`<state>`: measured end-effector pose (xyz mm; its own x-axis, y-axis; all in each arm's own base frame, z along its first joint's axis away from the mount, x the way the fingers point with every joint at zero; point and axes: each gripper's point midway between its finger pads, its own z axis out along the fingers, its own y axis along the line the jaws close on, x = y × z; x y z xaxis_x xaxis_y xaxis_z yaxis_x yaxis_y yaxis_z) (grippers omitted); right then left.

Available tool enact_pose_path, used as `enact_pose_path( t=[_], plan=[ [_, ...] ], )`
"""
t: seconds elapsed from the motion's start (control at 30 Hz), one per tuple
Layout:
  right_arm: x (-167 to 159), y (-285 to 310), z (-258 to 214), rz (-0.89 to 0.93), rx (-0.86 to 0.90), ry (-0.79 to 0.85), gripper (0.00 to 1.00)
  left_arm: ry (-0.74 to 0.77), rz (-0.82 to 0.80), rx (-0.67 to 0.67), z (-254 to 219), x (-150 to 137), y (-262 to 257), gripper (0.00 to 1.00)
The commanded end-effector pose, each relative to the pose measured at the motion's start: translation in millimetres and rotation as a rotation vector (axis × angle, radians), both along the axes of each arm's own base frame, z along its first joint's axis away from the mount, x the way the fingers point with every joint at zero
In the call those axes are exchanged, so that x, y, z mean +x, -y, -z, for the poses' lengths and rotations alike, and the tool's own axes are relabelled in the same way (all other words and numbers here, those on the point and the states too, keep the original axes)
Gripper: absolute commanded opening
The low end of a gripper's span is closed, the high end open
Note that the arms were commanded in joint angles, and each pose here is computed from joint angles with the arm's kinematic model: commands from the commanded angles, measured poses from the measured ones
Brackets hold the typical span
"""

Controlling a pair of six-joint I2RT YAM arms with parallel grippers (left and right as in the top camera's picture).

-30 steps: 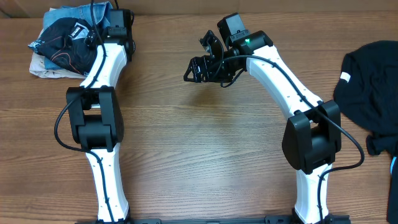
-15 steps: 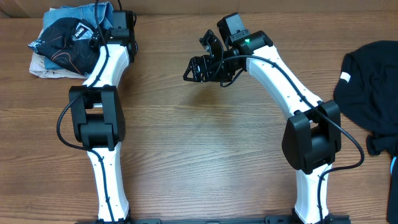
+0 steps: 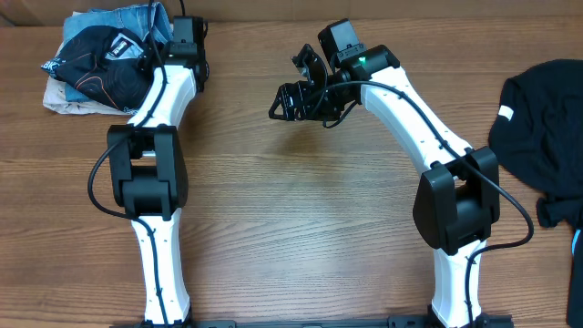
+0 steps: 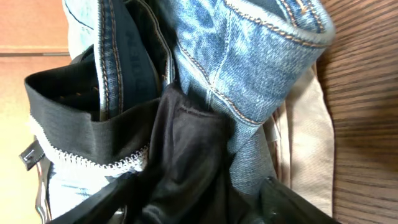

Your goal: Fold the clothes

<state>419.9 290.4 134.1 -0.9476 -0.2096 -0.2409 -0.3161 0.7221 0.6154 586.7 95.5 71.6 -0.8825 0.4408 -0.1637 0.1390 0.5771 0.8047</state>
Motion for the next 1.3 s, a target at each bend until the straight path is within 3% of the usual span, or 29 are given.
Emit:
enact_pose_path(
  t=[0.0, 0.17, 0.7, 1.0, 1.07, 1.27],
  plan=[
    [4.7, 1.2, -13.0, 0.001, 0.008, 0.04, 0.93, -0.007, -0.026, 0.045, 1.8, -3.2, -3.0, 0.69],
    [4.7, 1.2, -13.0, 0.001, 0.008, 0.04, 0.93, -0.039, -0.014, 0.052, 4.8, -7.2, 4.6, 0.74],
    [4.7, 1.2, -12.9, 0.001, 0.008, 0.04, 0.93, -0.117, -0.004, 0.062, 11.9, -18.8, 7.5, 0.75],
    [5.3, 1.0, -13.3, 0.001, 0.009, 0.043, 0.93, -0.136, -0.011, 0.097, 8.6, -20.8, -0.6, 0.68],
    [5.5, 0.9, -13.4, 0.001, 0.01, 0.044, 0.93, -0.134, -0.01, 0.096, 8.5, -20.4, -0.5, 0.62],
    [5.4, 0.9, -13.4, 0.001, 0.01, 0.043, 0.93, -0.133, -0.011, 0.095, 8.6, -20.4, -0.4, 0.56]
  ],
)
